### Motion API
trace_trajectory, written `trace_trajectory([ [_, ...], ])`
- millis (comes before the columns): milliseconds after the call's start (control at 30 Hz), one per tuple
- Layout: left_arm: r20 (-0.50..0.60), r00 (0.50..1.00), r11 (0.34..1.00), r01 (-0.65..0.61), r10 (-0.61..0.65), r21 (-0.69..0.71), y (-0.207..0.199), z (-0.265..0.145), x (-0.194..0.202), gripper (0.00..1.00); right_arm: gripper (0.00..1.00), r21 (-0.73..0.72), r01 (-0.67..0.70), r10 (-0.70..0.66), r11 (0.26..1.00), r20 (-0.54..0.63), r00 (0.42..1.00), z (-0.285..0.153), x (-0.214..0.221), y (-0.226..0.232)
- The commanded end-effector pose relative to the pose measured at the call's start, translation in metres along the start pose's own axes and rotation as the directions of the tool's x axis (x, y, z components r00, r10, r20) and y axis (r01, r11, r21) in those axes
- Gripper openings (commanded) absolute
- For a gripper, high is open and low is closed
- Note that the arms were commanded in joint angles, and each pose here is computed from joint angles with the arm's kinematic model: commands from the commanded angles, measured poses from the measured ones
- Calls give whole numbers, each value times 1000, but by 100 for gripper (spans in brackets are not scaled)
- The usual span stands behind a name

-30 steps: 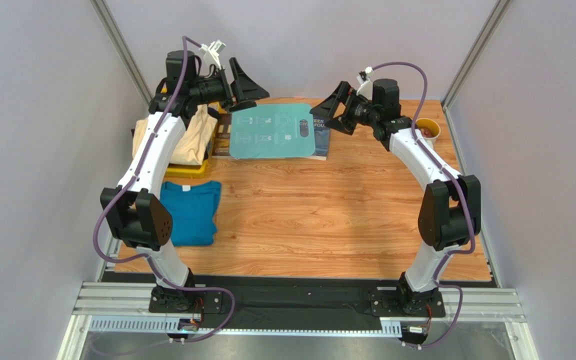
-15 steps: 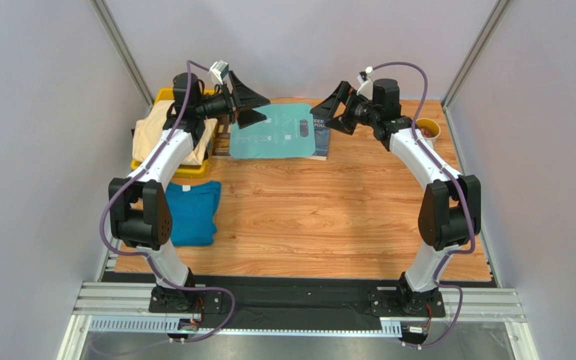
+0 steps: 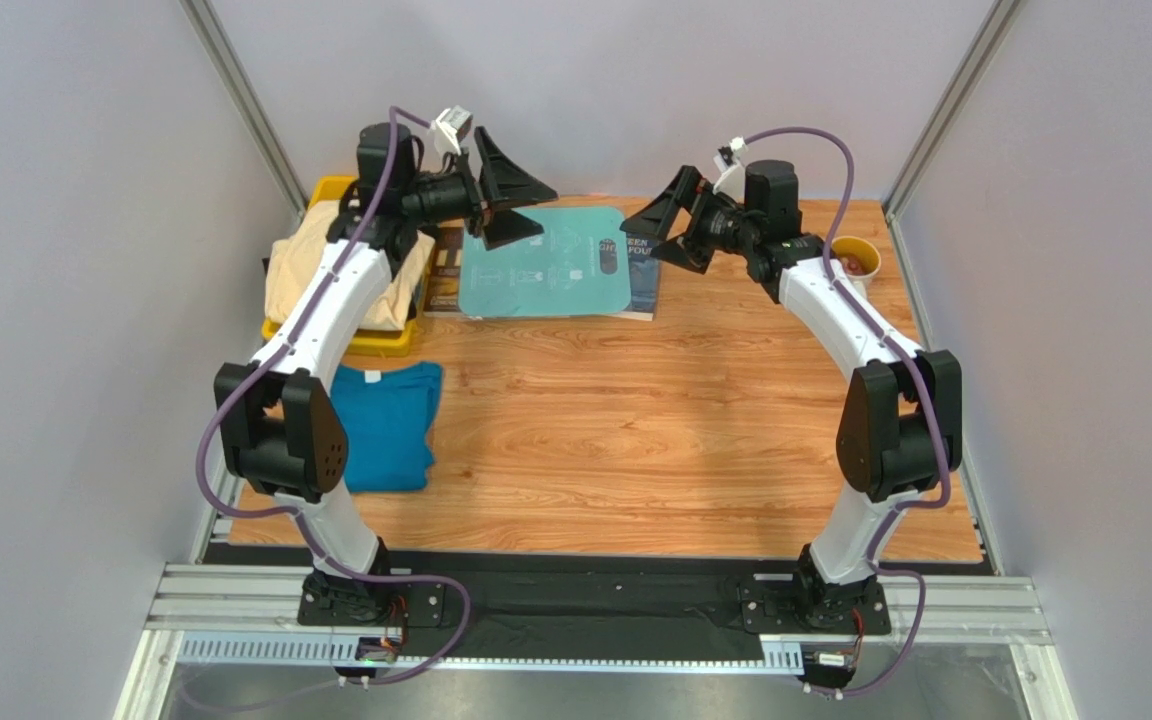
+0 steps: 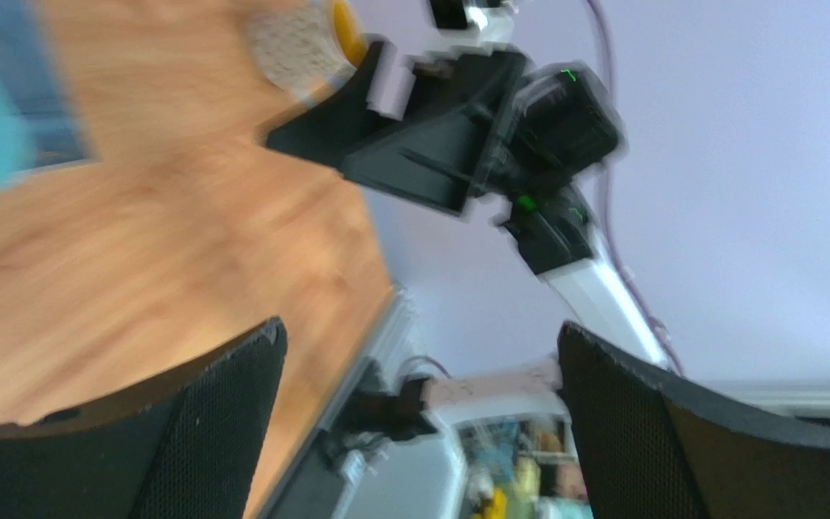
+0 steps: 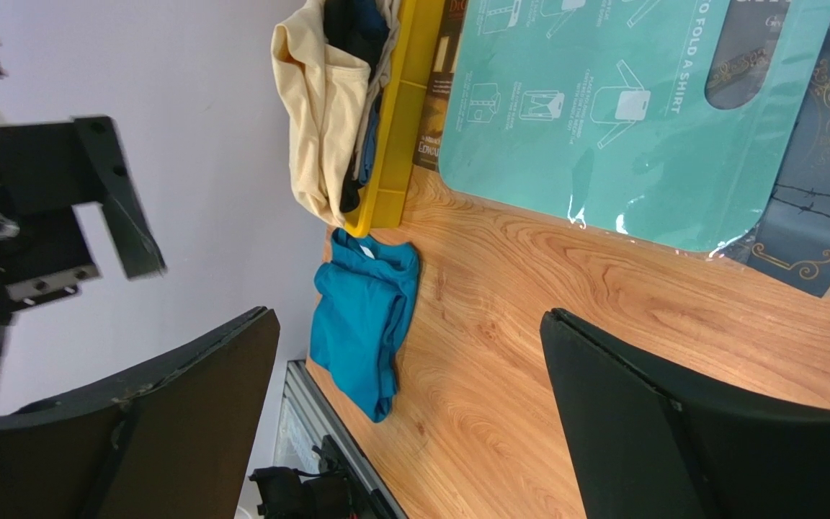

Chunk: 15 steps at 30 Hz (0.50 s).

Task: Fold and stack the t-shirts
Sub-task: Grab crumpled tshirt from bin with the left arm

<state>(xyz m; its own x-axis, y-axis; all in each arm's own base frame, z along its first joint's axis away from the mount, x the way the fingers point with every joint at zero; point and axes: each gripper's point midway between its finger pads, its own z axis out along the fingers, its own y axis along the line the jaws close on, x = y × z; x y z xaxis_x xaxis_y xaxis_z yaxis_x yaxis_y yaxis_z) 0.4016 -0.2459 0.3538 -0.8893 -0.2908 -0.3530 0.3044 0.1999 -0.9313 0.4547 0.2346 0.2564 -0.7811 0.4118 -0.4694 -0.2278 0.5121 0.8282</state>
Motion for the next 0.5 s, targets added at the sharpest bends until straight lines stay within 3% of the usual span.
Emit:
trace_trajectory([
  [0,162,962,829,-97,221,-551,12,-59,-30,100,100,-19,9,-9,1000,15,1000,-17,-2,12],
  [67,201,952,759,-48,232,-649,23,-73,-32,100,100,-14,0,0,1000,16,1000,-19,-1,11],
  [200,149,965,701,-47,216,-711,28,-74,-13,100,100,-9,-8,9,1000,11,1000,-19,1,9],
  [300,176,947,651,-43,268,-758,23,-85,-14,100,100,-4,-24,24,1000,2,1000,-19,3,7],
  [367,200,942,666,-32,269,-745,29,-82,-14,100,100,0,-31,31,1000,0,1000,-18,4,5],
  [467,212,943,769,-66,256,-636,12,-67,-8,100,100,5,-36,37,999,-2,999,-18,5,4],
])
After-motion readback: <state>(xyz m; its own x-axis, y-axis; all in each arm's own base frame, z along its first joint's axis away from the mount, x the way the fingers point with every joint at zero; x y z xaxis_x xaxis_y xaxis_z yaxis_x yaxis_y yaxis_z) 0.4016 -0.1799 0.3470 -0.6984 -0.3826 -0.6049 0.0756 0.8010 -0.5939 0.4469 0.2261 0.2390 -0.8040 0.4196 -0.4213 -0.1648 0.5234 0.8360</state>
